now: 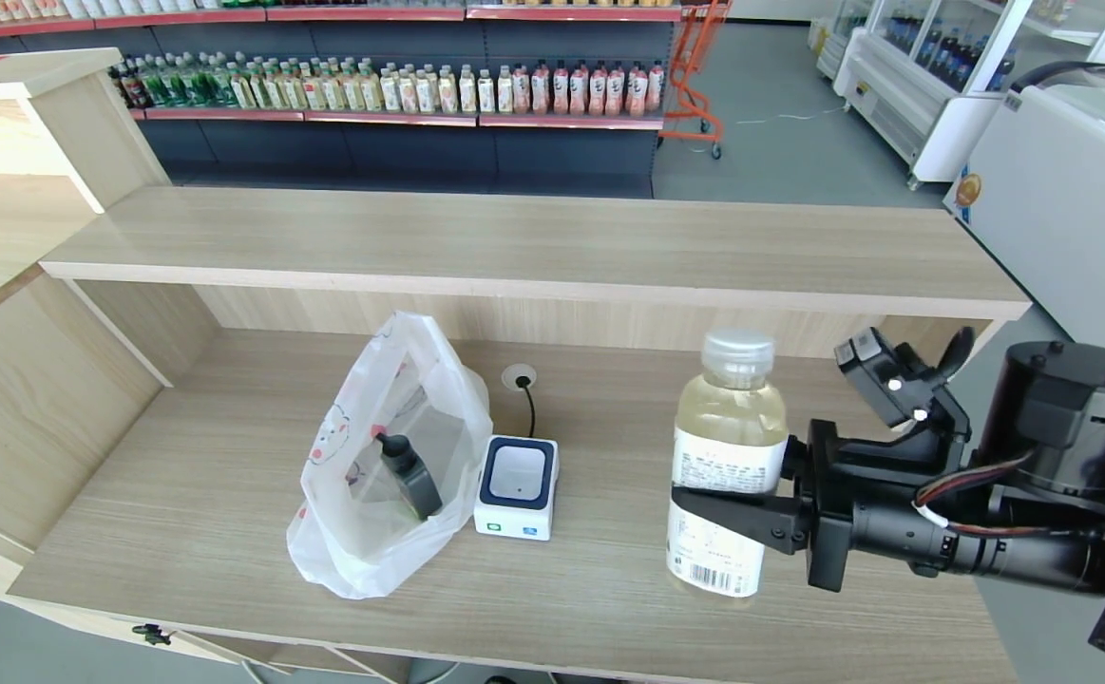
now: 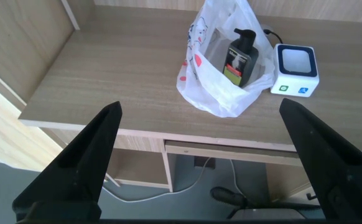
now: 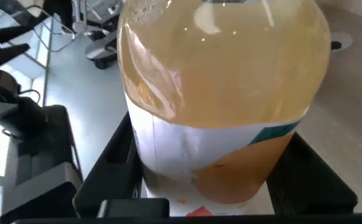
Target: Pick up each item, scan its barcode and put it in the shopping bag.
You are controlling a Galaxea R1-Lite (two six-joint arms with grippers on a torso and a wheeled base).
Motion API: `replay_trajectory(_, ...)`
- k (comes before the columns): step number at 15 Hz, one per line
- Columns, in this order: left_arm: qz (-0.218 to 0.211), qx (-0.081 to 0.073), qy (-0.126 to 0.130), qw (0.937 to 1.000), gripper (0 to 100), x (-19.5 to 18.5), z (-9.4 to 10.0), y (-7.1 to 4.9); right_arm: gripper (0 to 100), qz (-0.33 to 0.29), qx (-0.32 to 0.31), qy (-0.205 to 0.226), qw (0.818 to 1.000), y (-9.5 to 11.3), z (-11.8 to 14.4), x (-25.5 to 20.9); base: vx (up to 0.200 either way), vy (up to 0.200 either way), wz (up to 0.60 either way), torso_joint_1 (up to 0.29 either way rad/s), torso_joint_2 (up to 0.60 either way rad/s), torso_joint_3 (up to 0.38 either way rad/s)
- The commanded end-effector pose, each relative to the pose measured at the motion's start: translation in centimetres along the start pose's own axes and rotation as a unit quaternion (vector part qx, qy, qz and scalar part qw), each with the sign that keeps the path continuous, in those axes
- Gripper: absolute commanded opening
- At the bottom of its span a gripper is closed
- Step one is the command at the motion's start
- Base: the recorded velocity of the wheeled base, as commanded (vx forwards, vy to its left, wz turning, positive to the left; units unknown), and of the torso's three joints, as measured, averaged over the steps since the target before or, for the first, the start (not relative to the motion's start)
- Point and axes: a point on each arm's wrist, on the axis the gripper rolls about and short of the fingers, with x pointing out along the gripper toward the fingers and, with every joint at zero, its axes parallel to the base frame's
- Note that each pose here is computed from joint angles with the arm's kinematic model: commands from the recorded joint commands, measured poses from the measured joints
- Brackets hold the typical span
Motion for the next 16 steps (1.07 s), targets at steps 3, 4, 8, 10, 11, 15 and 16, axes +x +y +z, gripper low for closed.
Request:
replay_trajectory(3,0.0,0.0,0.0,1.0,100,0.0,0.0,0.0,0,-0.128,-0.165,0.039,0.977,-2.0,-1.0,-2.8,0.0,0.0,0.0,0.0,0.0,0.0)
replay_trajectory(4,0.0,0.0,0.0,1.0,100,0.0,0.0,0.0,0,-0.142,-0.197,0.048,0.969,-2.6,-1.1,-3.3,0.0,0.0,0.0,0.0,0.0,0.0)
replay_trajectory(8,0.0,0.0,0.0,1.0,100,0.0,0.0,0.0,0,-0.168,-0.332,0.057,0.927,-4.7,-1.1,-5.2,0.0,0.0,0.0,0.0,0.0,0.0)
replay_trajectory(10,0.0,0.0,0.0,1.0,100,0.0,0.0,0.0,0,-0.169,-0.347,0.045,0.921,-4.7,-1.0,-5.2,0.0,0.0,0.0,0.0,0.0,0.0)
replay_trajectory(11,0.0,0.0,0.0,1.0,100,0.0,0.0,0.0,0,-0.159,-0.352,0.035,0.922,-4.6,-1.1,-5.2,0.0,0.0,0.0,0.0,0.0,0.0)
replay_trajectory(15,0.0,0.0,0.0,1.0,100,0.0,0.0,0.0,0,-0.167,-0.384,-0.002,0.908,-6.4,-1.1,-5.7,0.0,0.0,0.0,0.0,0.0,0.0)
replay_trajectory(16,0.0,0.0,0.0,1.0,100,0.0,0.0,0.0,0,-0.175,-0.387,-0.005,0.905,-6.7,-1.0,-6.1,0.0,0.0,0.0,0.0,0.0,0.0)
